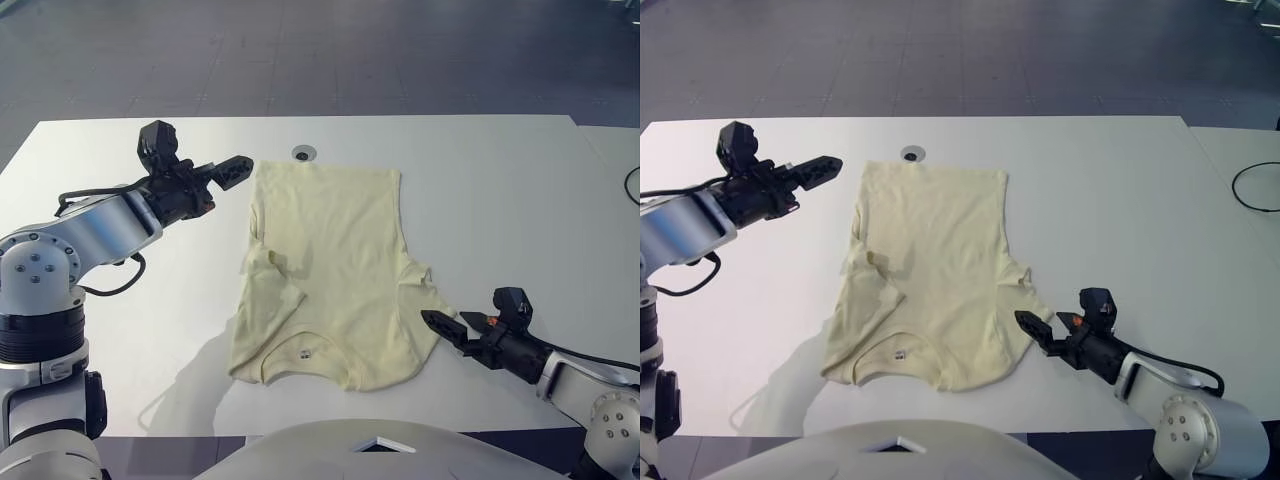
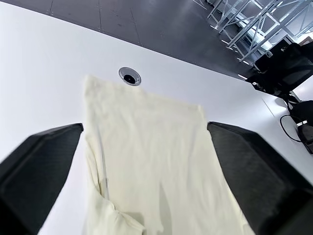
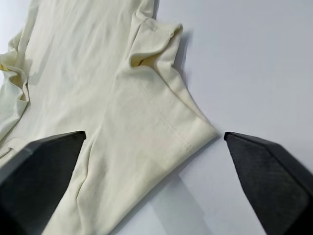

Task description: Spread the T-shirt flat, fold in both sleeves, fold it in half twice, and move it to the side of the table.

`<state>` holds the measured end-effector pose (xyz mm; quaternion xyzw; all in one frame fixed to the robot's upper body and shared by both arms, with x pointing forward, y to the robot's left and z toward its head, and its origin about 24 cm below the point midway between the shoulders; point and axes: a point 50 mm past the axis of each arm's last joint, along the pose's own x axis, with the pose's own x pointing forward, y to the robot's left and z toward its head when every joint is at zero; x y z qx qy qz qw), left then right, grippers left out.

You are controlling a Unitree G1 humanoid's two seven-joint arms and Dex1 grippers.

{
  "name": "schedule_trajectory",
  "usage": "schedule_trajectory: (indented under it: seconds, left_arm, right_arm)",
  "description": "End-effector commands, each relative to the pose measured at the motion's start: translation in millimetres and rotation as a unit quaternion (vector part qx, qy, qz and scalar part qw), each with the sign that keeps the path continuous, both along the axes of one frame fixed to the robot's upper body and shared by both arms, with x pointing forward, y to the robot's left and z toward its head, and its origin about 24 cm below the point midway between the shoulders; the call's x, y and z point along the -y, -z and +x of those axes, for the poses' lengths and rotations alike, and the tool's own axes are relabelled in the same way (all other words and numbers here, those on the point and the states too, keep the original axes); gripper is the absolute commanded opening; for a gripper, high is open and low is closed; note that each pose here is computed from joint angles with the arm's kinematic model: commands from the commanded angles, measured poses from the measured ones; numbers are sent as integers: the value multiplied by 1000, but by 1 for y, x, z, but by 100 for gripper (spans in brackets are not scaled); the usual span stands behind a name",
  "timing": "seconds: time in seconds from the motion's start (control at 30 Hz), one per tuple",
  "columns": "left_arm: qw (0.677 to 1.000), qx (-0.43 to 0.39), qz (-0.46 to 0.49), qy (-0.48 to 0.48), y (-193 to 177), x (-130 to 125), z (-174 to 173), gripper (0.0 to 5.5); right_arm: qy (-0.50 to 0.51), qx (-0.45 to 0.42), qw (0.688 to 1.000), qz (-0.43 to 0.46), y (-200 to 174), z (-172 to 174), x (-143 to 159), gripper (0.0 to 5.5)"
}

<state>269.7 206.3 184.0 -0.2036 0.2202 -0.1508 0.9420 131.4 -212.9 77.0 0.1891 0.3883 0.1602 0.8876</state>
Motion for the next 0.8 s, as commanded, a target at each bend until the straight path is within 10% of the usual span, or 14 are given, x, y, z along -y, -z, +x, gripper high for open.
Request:
schedule_trajectory:
  seconds: [0.03,0.8]
  left_arm:
    - [1000,3,8,-2,-2,-1,3,540]
    - [1000,-7,12,-6,9,0,4,540]
  right_arm:
    - [1,-24,999,22,11,1,-8,461]
    - [22,-10,1000,4,15,13,-4,78]
